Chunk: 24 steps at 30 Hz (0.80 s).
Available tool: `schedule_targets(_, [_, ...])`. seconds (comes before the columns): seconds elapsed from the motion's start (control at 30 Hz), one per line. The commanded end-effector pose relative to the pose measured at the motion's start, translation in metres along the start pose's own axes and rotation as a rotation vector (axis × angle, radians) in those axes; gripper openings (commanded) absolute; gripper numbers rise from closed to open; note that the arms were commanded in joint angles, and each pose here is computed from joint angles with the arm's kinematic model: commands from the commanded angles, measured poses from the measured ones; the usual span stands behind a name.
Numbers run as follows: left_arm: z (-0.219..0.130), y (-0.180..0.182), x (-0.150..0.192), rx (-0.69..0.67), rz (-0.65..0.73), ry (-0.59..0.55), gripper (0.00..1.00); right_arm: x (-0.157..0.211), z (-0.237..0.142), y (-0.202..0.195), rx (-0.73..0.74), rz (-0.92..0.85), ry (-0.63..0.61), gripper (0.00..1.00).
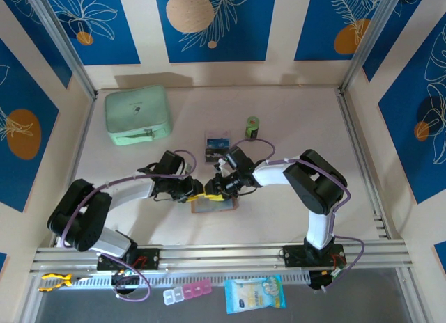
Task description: Take the credit cards out of the card holder
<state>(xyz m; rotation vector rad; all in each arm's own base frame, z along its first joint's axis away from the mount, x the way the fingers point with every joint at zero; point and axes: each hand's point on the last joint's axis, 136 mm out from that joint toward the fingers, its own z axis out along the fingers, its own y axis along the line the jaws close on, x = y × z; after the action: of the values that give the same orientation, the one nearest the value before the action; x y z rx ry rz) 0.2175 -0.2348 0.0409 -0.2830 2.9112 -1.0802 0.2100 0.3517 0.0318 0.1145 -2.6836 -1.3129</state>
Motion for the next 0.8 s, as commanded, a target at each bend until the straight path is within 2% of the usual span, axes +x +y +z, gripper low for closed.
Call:
schedule_targets(0.0, [0.011, 0.006, 0.009, -0.026, -0.010, 0.040, 0.29, 0.012, 0.004, -0.020, 0.060, 0.070, 0.021, 0.36])
schedule_targets(0.2, [0.010, 0.005, 0.009, -0.025, -0.009, 0.037, 0.27, 0.012, 0.004, -0.018, 0.058, 0.066, 0.021, 0.36])
schedule_targets(0.4, [0.002, 0.015, 0.008, -0.096, 0.006, 0.010, 0.36, 0.013, 0.003, -0.022, 0.078, 0.074, 0.017, 0.36])
schedule_targets(0.77, [0.011, 0.018, 0.009, -0.085, -0.007, 0.030, 0.38, 0.012, 0.001, -0.021, 0.031, 0.088, 0.012, 0.34])
